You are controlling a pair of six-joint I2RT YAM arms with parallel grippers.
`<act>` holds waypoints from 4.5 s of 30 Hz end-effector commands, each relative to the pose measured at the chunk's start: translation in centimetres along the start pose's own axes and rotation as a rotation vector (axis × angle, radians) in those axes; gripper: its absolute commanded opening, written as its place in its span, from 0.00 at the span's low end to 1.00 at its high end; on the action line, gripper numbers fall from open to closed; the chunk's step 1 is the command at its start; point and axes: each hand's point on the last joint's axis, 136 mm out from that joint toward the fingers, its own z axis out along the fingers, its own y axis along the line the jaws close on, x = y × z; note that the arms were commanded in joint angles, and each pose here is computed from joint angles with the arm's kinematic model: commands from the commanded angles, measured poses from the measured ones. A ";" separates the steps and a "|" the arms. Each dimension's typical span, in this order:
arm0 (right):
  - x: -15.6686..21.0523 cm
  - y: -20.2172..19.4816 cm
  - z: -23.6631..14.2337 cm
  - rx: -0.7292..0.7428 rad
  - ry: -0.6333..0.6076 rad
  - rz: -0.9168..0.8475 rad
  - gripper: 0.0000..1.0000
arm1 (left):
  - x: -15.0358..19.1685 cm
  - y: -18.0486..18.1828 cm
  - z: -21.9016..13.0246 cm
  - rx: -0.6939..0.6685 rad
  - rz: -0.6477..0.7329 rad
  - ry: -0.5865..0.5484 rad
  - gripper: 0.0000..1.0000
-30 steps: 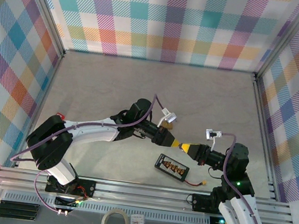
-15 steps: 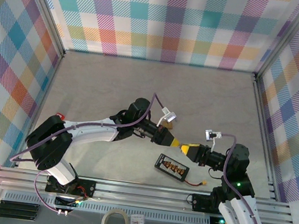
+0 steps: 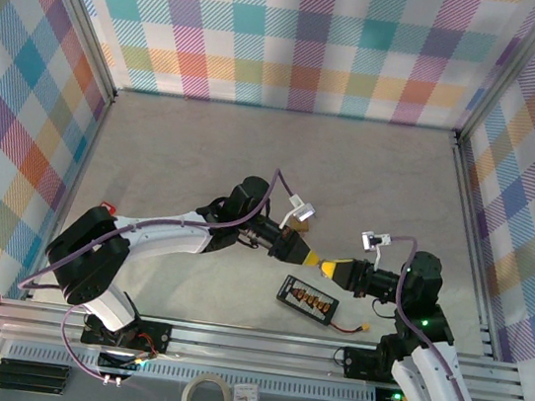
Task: Unlock with the key
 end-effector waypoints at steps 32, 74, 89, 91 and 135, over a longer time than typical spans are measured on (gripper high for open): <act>0.9 1.4 0.1 -0.083 0.054 0.017 0.18 | 0.2 0.3 1.1 0.050 0.025 0.065 0.00; -3.8 -0.1 -1.2 0.205 -0.155 -0.217 0.00 | -2.4 6.9 -20.5 -0.953 -0.328 -0.524 0.76; -6.4 1.7 0.1 0.237 -0.108 -0.284 0.00 | 8.8 10.4 -41.0 -1.854 -0.794 -0.585 0.96; -6.2 1.9 -0.1 0.239 -0.106 -0.284 0.00 | 9.0 10.8 -43.0 -1.939 -0.798 -0.548 0.96; -2.3 3.8 -3.5 0.256 -0.149 -0.198 0.00 | 14.6 25.1 -52.6 -1.513 -1.147 -0.591 0.78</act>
